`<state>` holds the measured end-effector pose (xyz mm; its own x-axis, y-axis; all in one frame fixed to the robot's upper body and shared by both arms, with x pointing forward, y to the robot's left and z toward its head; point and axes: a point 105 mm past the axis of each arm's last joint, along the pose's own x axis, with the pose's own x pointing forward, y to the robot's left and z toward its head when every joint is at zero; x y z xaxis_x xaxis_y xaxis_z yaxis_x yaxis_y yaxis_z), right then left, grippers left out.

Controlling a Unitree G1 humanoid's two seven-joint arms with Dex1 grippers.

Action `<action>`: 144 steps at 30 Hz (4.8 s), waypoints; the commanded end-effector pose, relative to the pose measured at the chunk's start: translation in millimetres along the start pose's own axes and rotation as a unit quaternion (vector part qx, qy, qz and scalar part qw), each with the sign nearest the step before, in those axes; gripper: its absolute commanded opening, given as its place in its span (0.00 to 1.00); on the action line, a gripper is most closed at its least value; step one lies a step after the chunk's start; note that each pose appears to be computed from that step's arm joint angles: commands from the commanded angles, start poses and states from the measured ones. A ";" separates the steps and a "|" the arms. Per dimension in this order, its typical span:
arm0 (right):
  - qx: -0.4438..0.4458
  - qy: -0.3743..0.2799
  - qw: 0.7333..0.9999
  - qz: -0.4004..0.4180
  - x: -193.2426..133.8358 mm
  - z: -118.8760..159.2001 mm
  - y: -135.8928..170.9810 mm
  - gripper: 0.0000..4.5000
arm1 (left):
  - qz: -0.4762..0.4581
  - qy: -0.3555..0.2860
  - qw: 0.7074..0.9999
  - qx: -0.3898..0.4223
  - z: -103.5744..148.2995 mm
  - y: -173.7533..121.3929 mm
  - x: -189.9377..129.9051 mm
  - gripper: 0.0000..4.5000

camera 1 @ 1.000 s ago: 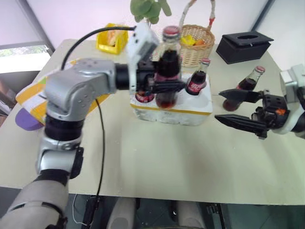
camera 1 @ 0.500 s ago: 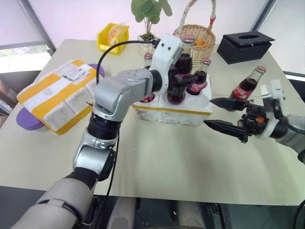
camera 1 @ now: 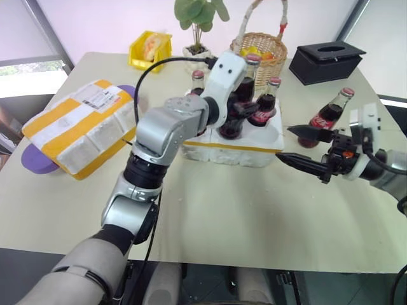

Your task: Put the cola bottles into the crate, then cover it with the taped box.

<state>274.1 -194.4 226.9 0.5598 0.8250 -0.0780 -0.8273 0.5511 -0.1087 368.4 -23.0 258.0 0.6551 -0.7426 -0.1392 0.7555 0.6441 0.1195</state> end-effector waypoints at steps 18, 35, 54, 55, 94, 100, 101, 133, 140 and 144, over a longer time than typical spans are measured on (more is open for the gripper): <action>-0.026 -0.024 0.999 0.000 0.6 9.4 -1.7 1.00 | 0.001 -0.017 1.000 -0.002 -10.3 -1.6 5.4 0.99; -0.010 0.002 1.000 -0.023 -11.5 -6.3 -23.5 1.00 | -0.068 -0.040 0.996 0.037 70.7 -1.2 -89.3 0.99; -0.002 0.038 0.982 -0.185 -56.0 -22.1 -98.7 1.00 | -0.195 -0.053 0.979 -0.018 13.1 42.1 -238.1 0.99; 0.002 0.041 0.979 -0.200 -57.8 -24.2 -104.5 1.00 | -0.194 -0.055 0.979 -0.027 9.2 43.3 -239.7 0.99; 0.086 -0.019 0.950 -0.299 -10.0 -48.1 -163.4 0.62 | -0.118 -0.054 0.991 -0.028 -19.5 36.5 -227.3 1.00; 0.046 -0.029 0.955 -0.292 -25.6 -18.9 -160.8 0.62 | -0.124 -0.058 0.990 -0.034 -22.0 33.8 -224.7 1.00; 0.031 -0.036 0.960 -0.277 -26.3 -5.2 -156.2 0.62 | -0.128 -0.058 0.989 -0.036 -22.5 32.7 -224.0 1.00; -0.040 -0.044 0.998 0.014 69.1 47.8 -58.6 0.62 | -0.123 -0.069 0.990 -0.031 -24.5 26.0 -222.1 1.00; -0.039 -0.067 0.996 0.051 70.8 55.7 -43.0 0.62 | -0.123 -0.069 0.990 -0.031 -24.2 26.9 -220.8 1.00; -0.039 -0.051 0.997 0.038 71.7 46.3 -46.5 0.62 | -0.125 -0.070 0.989 -0.031 -23.5 26.7 -219.5 1.00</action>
<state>356.5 -157.8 254.9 0.4949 0.8685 -0.0288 -0.8655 0.4897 -0.1050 247.7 161.9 256.4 0.4486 -0.8925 -0.0478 0.8931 0.4496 -0.0130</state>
